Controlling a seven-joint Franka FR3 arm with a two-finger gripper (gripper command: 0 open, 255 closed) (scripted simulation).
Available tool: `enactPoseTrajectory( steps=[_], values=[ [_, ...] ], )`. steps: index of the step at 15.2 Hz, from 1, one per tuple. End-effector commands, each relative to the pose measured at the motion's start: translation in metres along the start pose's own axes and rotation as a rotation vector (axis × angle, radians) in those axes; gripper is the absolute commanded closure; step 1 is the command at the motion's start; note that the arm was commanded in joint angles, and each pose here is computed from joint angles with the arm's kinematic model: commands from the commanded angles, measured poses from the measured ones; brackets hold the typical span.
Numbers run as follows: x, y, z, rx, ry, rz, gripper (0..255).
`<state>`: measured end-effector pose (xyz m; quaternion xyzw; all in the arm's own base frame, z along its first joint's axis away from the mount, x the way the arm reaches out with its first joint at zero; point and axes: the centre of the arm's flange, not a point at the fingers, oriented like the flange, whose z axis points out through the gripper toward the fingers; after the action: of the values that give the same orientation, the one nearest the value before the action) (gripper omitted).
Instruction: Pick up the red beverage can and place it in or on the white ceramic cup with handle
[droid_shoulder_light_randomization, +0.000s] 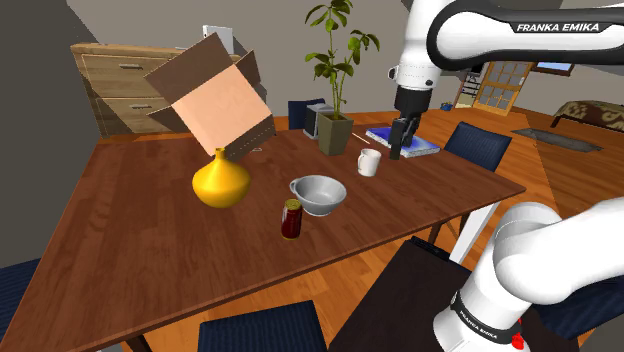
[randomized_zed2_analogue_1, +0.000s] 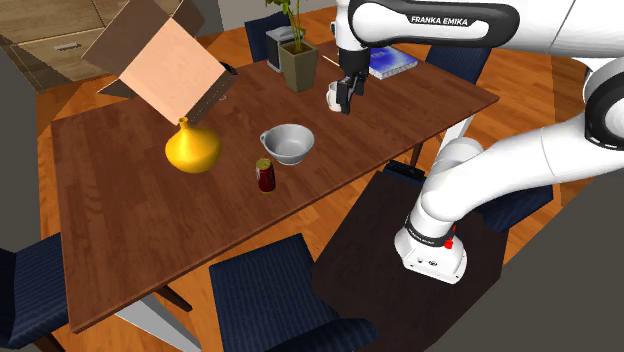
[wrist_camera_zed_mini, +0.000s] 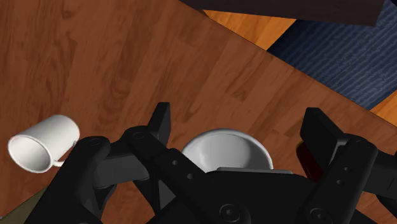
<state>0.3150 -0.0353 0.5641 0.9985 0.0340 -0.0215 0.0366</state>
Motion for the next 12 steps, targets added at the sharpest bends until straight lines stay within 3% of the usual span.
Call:
enactPoseTrajectory(
  steps=[1, 12],
  values=[
    [0.000, 0.000, 0.000, 0.000, 0.000, 0.000, 0],
    [0.091, -0.085, 0.065, 0.029, 0.021, -0.054, 0]
  ],
)
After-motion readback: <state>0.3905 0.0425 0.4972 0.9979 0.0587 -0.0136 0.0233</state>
